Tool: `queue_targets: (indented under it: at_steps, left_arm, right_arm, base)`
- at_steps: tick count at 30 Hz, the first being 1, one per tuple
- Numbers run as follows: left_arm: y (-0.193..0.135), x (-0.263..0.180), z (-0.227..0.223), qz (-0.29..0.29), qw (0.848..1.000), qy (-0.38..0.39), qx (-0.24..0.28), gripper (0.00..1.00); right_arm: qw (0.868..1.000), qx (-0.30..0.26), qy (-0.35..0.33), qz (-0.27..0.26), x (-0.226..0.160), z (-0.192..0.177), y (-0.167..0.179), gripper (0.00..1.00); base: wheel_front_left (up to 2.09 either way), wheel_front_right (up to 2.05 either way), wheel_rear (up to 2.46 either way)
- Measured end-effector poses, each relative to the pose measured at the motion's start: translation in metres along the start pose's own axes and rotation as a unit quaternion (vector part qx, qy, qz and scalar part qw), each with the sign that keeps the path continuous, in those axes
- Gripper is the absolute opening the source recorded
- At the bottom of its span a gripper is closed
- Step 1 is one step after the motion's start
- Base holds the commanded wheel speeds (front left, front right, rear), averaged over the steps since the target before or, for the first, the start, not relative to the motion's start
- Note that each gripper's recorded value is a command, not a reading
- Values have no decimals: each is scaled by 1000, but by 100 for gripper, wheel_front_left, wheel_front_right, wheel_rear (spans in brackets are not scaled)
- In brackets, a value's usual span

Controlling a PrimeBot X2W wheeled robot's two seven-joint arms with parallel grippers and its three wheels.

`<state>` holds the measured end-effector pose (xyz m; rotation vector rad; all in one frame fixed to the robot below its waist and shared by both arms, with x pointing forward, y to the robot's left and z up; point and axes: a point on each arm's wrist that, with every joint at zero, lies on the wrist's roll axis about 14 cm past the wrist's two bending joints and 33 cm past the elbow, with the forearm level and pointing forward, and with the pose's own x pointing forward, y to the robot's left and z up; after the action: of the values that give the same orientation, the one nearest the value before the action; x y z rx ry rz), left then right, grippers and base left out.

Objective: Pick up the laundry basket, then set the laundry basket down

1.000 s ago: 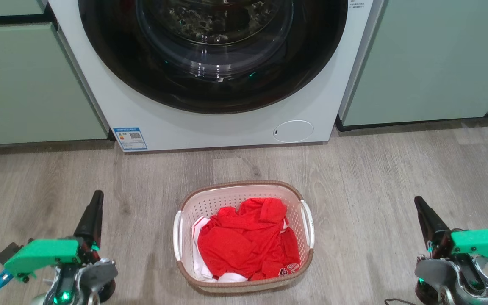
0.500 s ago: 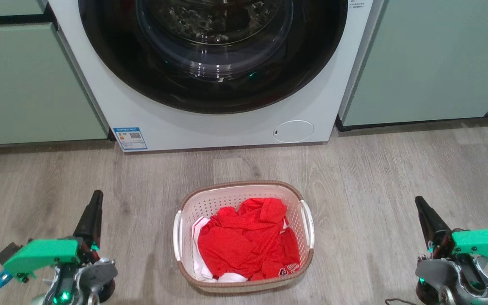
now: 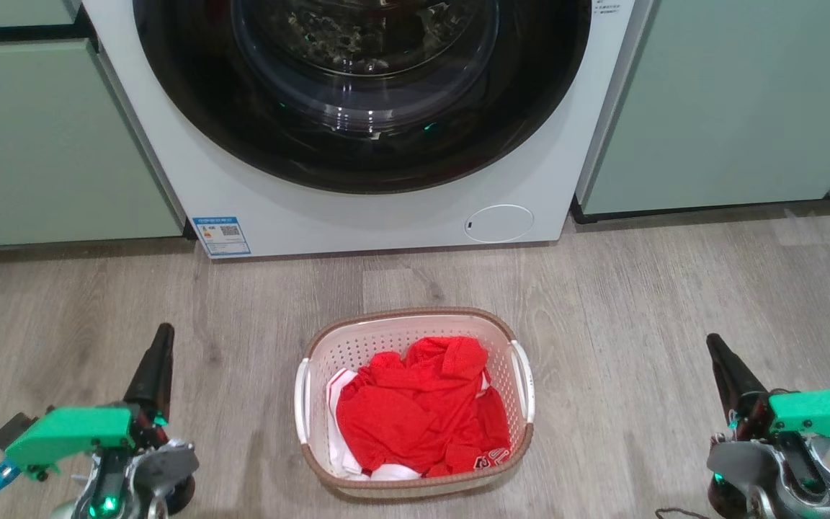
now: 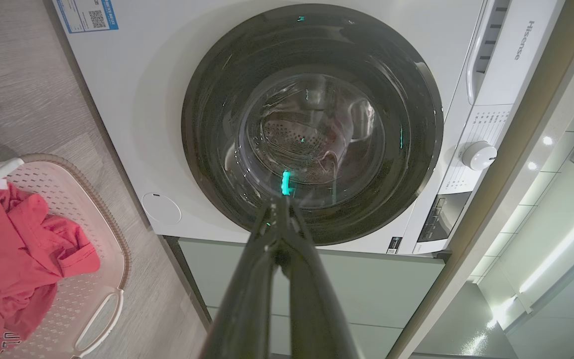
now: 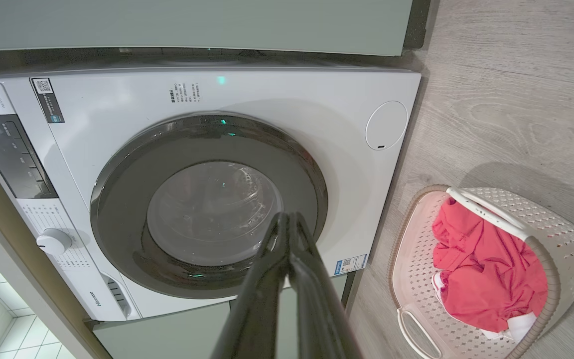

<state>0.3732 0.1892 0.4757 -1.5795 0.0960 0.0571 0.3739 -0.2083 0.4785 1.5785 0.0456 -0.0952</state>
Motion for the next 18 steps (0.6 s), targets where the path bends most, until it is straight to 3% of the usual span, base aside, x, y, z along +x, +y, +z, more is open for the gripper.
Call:
queue_targets:
  at_steps: [18]
  left_arm:
    - [0,0,1,0,1000,-2,-2,0]
  right_arm:
    - [1000,1,1,0,0,0,0,0]
  base:
    - [0,0,0]
